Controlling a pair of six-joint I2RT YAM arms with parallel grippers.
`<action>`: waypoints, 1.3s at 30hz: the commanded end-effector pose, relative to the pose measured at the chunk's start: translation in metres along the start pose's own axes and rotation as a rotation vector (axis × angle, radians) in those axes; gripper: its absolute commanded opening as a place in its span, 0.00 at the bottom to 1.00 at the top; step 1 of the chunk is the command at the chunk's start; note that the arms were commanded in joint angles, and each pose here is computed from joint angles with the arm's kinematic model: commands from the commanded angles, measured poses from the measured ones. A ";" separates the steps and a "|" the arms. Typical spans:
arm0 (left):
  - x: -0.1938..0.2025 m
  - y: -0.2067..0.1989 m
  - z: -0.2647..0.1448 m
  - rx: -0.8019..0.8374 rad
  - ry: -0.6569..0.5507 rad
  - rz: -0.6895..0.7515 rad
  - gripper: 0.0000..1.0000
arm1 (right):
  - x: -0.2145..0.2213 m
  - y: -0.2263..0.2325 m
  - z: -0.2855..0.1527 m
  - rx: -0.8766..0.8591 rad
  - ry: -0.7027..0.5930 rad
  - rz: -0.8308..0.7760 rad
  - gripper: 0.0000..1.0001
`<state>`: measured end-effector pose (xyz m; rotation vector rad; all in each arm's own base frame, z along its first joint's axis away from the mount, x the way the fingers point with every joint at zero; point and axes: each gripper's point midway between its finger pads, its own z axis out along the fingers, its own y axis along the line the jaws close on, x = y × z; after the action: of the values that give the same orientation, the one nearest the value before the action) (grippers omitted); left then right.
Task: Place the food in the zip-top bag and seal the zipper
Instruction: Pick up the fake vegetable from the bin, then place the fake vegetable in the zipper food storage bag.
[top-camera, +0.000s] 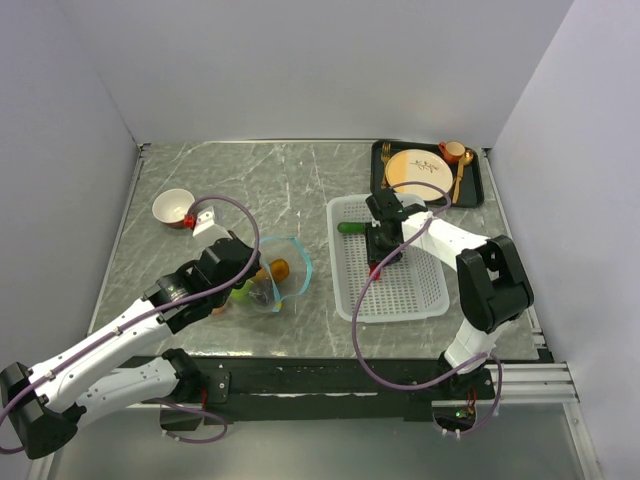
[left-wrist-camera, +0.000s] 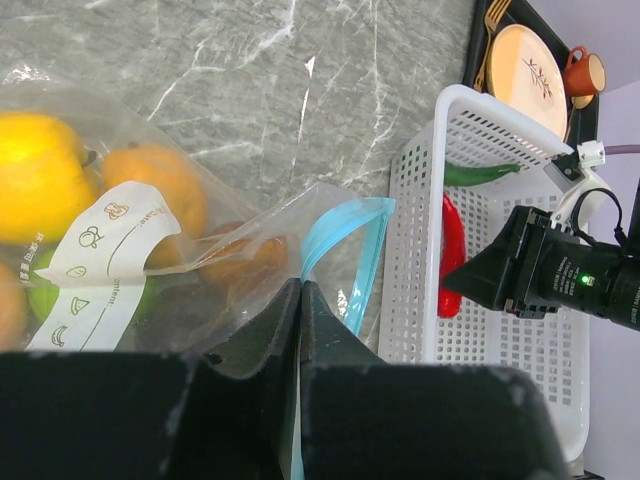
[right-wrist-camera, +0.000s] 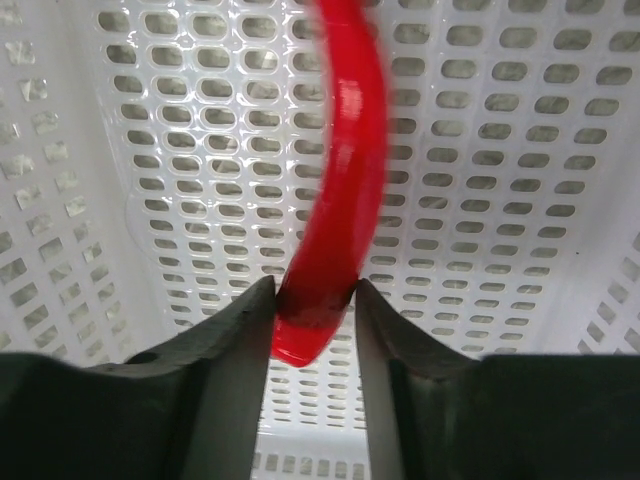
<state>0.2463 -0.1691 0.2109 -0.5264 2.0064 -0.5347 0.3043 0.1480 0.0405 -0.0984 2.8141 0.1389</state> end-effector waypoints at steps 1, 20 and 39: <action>-0.009 -0.010 -0.003 0.032 -0.017 -0.013 0.07 | -0.002 -0.004 0.003 0.002 0.000 -0.003 0.32; -0.012 -0.014 -0.003 0.037 -0.020 -0.007 0.06 | -0.010 -0.003 -0.052 -0.066 -0.090 -0.060 0.18; -0.008 -0.020 0.002 0.043 -0.005 -0.003 0.07 | -0.023 0.083 -0.138 -0.462 -0.281 -0.198 0.17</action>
<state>0.2479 -0.1773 0.2019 -0.5048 2.0426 -0.5320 0.2799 0.1853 0.1442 -0.3038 2.5668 0.5460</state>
